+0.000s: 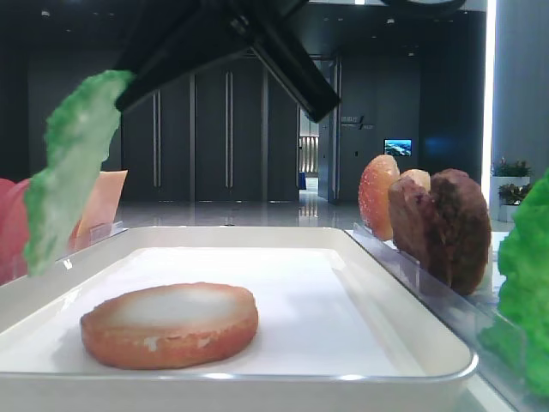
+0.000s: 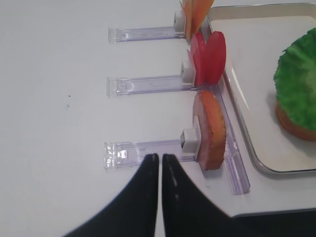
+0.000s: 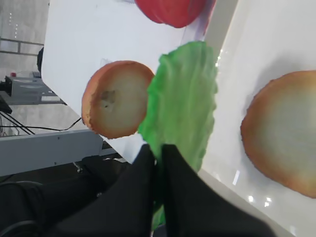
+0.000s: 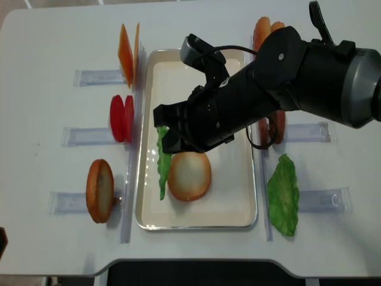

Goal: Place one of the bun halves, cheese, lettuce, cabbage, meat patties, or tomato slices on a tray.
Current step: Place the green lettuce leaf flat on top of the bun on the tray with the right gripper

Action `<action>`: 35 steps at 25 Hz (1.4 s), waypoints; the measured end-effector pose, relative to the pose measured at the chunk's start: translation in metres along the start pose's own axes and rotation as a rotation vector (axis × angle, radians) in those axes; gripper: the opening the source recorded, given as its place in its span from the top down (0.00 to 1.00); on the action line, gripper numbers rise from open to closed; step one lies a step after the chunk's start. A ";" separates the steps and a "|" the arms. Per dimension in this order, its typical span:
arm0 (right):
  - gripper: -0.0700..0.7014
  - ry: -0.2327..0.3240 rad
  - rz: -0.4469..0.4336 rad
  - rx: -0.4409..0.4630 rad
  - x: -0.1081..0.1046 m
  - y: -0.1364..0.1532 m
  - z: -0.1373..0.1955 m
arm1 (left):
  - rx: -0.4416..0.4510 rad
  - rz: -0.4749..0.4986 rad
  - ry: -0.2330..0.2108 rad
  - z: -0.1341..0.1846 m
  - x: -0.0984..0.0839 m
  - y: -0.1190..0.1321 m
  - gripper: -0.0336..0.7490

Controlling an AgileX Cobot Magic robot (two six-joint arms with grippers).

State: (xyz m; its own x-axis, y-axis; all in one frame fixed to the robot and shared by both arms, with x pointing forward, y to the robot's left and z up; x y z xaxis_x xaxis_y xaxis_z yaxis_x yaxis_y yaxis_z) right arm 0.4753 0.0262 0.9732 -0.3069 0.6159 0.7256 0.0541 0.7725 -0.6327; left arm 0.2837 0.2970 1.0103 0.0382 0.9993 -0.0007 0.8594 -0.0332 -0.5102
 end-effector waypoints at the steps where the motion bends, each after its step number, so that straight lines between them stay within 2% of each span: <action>1: 0.89 0.012 0.005 -0.001 -0.005 0.000 0.000 | 0.000 0.000 0.000 0.000 0.000 0.000 0.94; 8: 0.89 0.031 0.000 -0.014 -0.024 -0.004 -0.004 | 0.000 0.000 0.000 0.000 0.000 0.000 0.94; 17: 0.89 0.055 -0.030 -0.022 -0.022 -0.005 -0.007 | 0.000 0.000 0.000 0.000 0.000 0.000 0.94; 29: 0.89 0.119 -0.026 0.007 -0.035 0.011 -0.005 | 0.000 0.000 -0.002 0.000 0.000 0.000 0.94; 35: 0.89 0.095 -0.004 0.021 -0.040 0.012 -0.003 | 0.000 0.000 -0.002 0.000 0.000 0.000 0.94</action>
State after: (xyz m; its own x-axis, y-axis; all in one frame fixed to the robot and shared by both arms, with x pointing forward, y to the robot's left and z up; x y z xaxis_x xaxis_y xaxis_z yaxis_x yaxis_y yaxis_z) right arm 0.4906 0.0118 0.9374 -0.2157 0.6258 0.7496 0.0324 0.7718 -0.6350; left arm 0.2837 0.2970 1.0103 0.0373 0.9993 -0.0021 0.8594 -0.0332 -0.5102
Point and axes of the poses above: a point on each arm's last joint axis where the gripper is mounted, y pointing out along that axis toward the gripper, x along the wrist's bending axis when the last joint is at zero, z = x × y, the point moved 6 cm from there along y, pointing out along that axis toward the gripper, and after that the axes turned 1 degree about -y, right-handed, at the moved point
